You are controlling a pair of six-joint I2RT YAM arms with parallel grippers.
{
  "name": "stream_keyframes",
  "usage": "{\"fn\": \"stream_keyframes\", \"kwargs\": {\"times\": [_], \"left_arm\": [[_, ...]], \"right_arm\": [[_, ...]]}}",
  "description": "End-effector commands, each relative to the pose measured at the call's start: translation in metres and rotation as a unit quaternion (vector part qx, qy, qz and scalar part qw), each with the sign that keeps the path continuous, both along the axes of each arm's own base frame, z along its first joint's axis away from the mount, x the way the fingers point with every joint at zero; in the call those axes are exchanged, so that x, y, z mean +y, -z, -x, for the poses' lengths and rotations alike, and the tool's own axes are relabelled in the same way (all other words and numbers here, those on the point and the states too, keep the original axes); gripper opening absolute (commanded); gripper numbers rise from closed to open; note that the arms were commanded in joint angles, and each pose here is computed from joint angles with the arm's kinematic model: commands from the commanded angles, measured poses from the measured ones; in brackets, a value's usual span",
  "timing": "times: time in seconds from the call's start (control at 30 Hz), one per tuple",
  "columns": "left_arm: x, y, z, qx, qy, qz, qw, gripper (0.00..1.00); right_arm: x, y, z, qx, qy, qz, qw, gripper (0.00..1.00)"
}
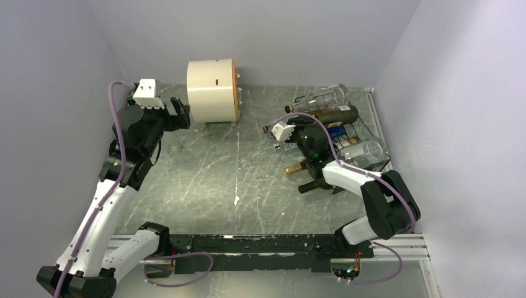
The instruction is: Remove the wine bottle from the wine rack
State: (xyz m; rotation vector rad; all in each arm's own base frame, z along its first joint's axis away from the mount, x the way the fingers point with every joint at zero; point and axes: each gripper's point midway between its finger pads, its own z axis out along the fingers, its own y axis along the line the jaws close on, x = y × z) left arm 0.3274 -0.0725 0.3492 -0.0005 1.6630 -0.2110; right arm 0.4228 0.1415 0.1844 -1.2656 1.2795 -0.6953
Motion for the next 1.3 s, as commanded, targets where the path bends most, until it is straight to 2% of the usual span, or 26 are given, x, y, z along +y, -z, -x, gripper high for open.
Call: {"fn": "stream_keyframes", "kwargs": {"times": [0.0, 0.3, 0.87, 1.13, 1.27], "left_arm": [[-0.003, -0.009, -0.001, -0.015, 0.009, 0.011, 1.0, 0.93], [-0.001, -0.006, -0.003, -0.011, 0.005, 0.009, 1.0, 0.93], [0.007, -0.006, -0.006, -0.006, -0.009, 0.01, 1.0, 0.93], [0.009, -0.007, -0.004, -0.009, -0.012, 0.011, 1.0, 0.93], [0.009, -0.008, -0.004, -0.009, -0.011, 0.011, 1.0, 0.93]], "right_arm": [[-0.007, -0.012, 0.007, -0.004, 0.02, -0.071, 0.997, 0.19], [-0.011, -0.052, 0.016, -0.029, 0.024, -0.11, 0.993, 0.0], [-0.007, -0.124, 0.027, -0.063, 0.012, -0.187, 0.98, 0.0], [0.021, -0.154, 0.048, -0.063, -0.007, -0.194, 0.979, 0.0], [0.018, -0.162, 0.055, -0.068, 0.007, -0.214, 0.974, 0.0]]}}
